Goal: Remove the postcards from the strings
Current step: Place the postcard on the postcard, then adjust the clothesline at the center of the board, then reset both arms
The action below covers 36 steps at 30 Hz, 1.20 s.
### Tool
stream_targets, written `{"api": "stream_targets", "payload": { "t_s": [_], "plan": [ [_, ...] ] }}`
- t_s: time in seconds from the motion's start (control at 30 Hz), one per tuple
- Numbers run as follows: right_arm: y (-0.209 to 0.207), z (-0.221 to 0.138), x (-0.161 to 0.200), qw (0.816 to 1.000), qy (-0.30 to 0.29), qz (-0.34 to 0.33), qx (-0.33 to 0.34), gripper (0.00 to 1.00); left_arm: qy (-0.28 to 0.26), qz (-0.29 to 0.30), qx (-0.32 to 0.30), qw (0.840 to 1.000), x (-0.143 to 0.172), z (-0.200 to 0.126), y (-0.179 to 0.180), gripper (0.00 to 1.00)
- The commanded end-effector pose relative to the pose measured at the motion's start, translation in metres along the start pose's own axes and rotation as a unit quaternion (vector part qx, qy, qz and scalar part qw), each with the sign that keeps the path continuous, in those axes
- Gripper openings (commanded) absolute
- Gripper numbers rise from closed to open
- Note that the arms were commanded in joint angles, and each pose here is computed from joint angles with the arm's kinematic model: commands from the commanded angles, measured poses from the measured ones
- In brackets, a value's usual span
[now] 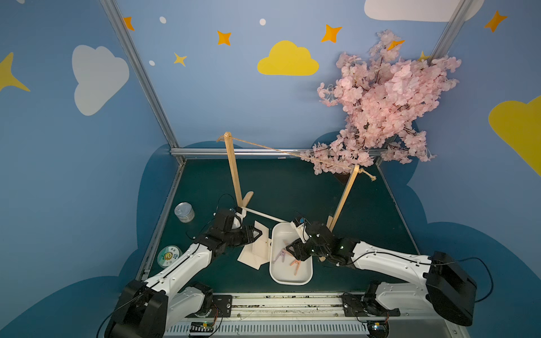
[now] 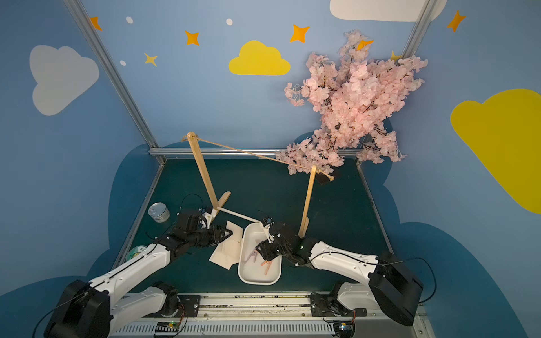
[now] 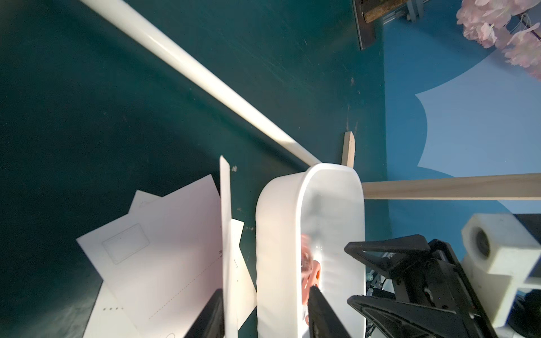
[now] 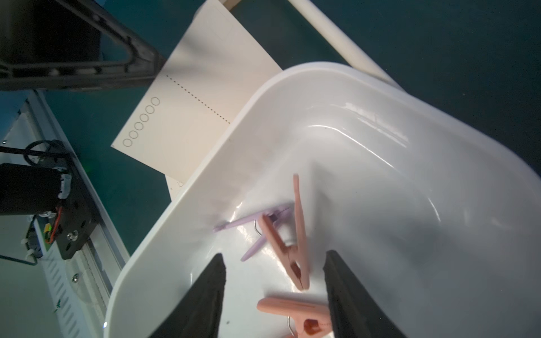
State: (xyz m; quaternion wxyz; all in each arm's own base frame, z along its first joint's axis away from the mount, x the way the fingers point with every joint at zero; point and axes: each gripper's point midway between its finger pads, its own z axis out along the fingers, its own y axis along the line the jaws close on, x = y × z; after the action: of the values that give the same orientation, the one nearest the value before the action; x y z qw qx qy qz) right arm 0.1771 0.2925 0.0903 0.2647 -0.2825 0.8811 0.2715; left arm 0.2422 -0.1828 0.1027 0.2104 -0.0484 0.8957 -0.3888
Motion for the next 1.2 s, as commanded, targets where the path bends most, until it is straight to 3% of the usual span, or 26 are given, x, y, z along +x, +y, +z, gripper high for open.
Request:
{"api": "stream_targets", "payload": {
  "t_s": [0.0, 0.23, 0.47, 0.63, 0.77, 0.83, 1.0, 1.17],
  "plan": [
    [-0.009, -0.02, -0.013, 0.999, -0.017, 0.005, 0.04, 0.61, -0.027, 0.021, -0.013, 0.999, -0.006, -0.014, -0.004, 0.49],
    [-0.033, -0.076, -0.04, 0.989, -0.066, 0.065, 0.119, 0.66, -0.095, 0.047, -0.043, 0.993, -0.02, -0.048, -0.008, 0.61],
    [-0.076, -0.123, -0.014, 0.963, -0.048, 0.177, 0.199, 0.65, -0.182, 0.075, -0.05, 0.979, -0.039, -0.076, -0.014, 0.69],
    [-0.099, -0.138, 0.019, 0.938, -0.015, 0.256, 0.234, 0.65, -0.187, 0.083, -0.056, 0.977, -0.044, -0.077, -0.014, 0.7],
    [-0.112, -0.147, 0.027, 0.919, -0.017, 0.312, 0.242, 0.59, -0.186, 0.082, -0.072, 0.977, -0.049, -0.072, -0.01, 0.71],
    [-0.107, -0.141, 0.024, 0.923, -0.022, 0.321, 0.213, 0.58, -0.18, 0.082, -0.074, 0.977, -0.05, -0.069, -0.009, 0.71],
    [-0.121, -0.141, 0.042, 0.906, 0.001, 0.351, 0.236, 0.6, -0.181, 0.087, -0.084, 0.976, -0.056, -0.066, -0.007, 0.72],
    [-0.144, -0.149, 0.028, 0.899, -0.022, 0.356, 0.252, 0.62, -0.195, 0.091, -0.101, 0.971, -0.069, -0.069, -0.003, 0.75]
  ]
}}
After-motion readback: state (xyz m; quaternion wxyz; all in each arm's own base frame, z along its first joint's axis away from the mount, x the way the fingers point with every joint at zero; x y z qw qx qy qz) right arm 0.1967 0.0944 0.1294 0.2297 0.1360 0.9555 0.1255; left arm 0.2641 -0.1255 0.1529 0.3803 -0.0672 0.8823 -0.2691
